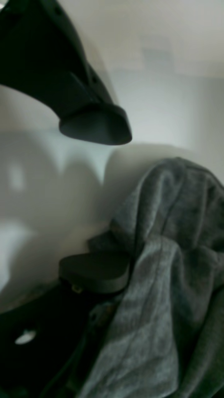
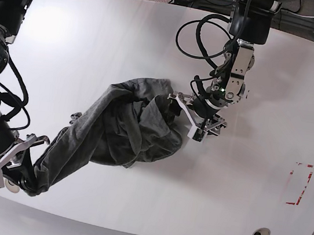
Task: Layout the t-shirt on the table in an organized manner, then fold the t-shirt properly
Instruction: 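Lower the left gripper onto the shirt bundle and grasp its edge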
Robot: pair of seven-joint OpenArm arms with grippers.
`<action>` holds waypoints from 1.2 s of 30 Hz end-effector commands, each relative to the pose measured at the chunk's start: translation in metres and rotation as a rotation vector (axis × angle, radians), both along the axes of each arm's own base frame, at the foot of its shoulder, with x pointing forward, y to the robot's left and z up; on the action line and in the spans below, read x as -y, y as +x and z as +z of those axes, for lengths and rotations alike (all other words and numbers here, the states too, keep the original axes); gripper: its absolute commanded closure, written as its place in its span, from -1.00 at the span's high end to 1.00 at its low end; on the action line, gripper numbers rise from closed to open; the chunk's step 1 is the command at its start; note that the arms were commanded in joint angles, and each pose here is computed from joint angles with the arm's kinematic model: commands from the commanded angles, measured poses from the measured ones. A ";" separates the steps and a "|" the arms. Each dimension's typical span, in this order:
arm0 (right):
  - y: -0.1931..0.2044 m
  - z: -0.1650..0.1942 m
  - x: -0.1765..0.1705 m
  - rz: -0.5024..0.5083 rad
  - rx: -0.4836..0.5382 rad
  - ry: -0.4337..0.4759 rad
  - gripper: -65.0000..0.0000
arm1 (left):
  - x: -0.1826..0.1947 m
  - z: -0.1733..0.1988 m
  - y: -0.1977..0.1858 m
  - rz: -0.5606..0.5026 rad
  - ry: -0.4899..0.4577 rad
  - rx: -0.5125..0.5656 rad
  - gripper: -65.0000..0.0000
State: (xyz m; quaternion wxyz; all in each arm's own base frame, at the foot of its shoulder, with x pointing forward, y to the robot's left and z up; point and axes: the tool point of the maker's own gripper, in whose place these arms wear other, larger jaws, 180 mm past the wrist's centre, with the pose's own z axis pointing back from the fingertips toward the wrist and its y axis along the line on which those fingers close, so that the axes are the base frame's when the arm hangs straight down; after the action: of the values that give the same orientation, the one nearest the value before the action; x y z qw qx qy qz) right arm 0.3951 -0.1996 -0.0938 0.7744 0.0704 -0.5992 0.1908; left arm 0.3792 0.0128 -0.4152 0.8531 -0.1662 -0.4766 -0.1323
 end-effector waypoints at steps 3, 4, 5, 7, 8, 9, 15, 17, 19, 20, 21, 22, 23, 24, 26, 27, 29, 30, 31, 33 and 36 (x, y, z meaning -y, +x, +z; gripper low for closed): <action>0.001 0.021 0.002 -0.002 0.070 0.000 -1.00 | 0.015 0.013 0.012 -0.022 -0.046 0.027 0.54; 0.001 0.021 0.002 -0.002 0.070 0.000 -1.00 | 0.017 0.015 0.013 -0.024 -0.053 0.027 0.54; 0.001 0.021 0.002 -0.002 0.070 0.000 -1.00 | 0.018 0.014 0.013 -0.026 -0.057 0.024 0.54; 0.001 0.021 0.002 -0.002 0.070 0.000 -1.00 | 0.020 0.015 0.015 -0.028 -0.070 0.022 0.54; 0.001 0.021 0.002 -0.002 0.070 0.000 -1.00 | 0.022 0.016 0.015 -0.031 -0.077 0.022 0.54; 0.001 0.021 0.003 -0.002 0.069 0.000 -1.00 | 0.024 0.017 0.015 -0.033 -0.086 0.023 0.54; 0.001 0.021 0.003 -0.002 0.069 0.000 -1.00 | 0.030 0.022 0.014 -0.033 -0.134 0.020 0.54; 0.001 0.021 0.002 -0.001 0.069 0.003 -1.00 | 0.029 0.022 0.013 -0.045 -0.136 0.020 0.54; 0.002 0.020 0.000 0.002 0.069 0.012 -1.00 | 0.033 0.023 0.011 -0.078 -0.143 0.023 0.54; 0.002 0.020 -0.001 0.003 0.068 0.013 -0.99 | 0.036 0.024 0.009 -0.098 -0.150 0.026 0.53; 0.002 0.019 -0.002 0.004 0.068 0.015 -0.99 | 0.038 0.025 0.008 -0.112 -0.155 0.027 0.53; 0.002 0.019 -0.002 0.004 0.068 0.015 -0.99 | 0.040 0.026 0.007 -0.126 -0.160 0.029 0.53; 0.002 0.019 -0.002 0.004 0.066 0.016 -0.99 | 0.042 0.027 0.006 -0.134 -0.165 0.030 0.53; 0.002 0.019 -0.002 0.004 0.066 0.016 -0.99 | 0.042 0.027 0.006 -0.137 -0.166 0.030 0.53; 0.002 0.017 -0.001 0.002 0.061 0.016 -0.99 | 0.043 0.026 0.005 -0.138 -0.166 0.029 0.53; 0.001 0.014 -0.001 0.002 0.053 0.016 -0.99 | 0.043 0.027 0.005 -0.138 -0.169 0.029 0.53; 0.001 0.012 -0.001 0.002 0.050 0.016 -0.99 | 0.043 0.026 0.004 -0.139 -0.172 0.028 0.53; 0.001 0.012 -0.001 0.002 0.049 0.016 -0.99 | 0.044 0.027 0.004 -0.139 -0.178 0.028 0.53; 0.001 0.012 -0.001 0.002 0.049 0.016 -0.99 | 0.044 0.028 0.004 -0.136 -0.186 0.027 0.53; 0.001 0.011 -0.001 0.002 0.047 0.016 -0.99 | 0.045 0.030 0.005 -0.130 -0.209 0.025 0.53; 0.001 0.011 -0.002 0.004 0.047 0.018 -0.99 | 0.045 0.030 0.005 -0.123 -0.239 0.016 0.53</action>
State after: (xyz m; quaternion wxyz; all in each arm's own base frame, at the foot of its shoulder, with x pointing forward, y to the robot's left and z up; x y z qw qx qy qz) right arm 0.3938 -0.1948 -0.1046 0.7800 0.0818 -0.5917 0.1864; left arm 0.3726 -0.0278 -0.4044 0.8319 -0.2776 -0.4614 -0.1343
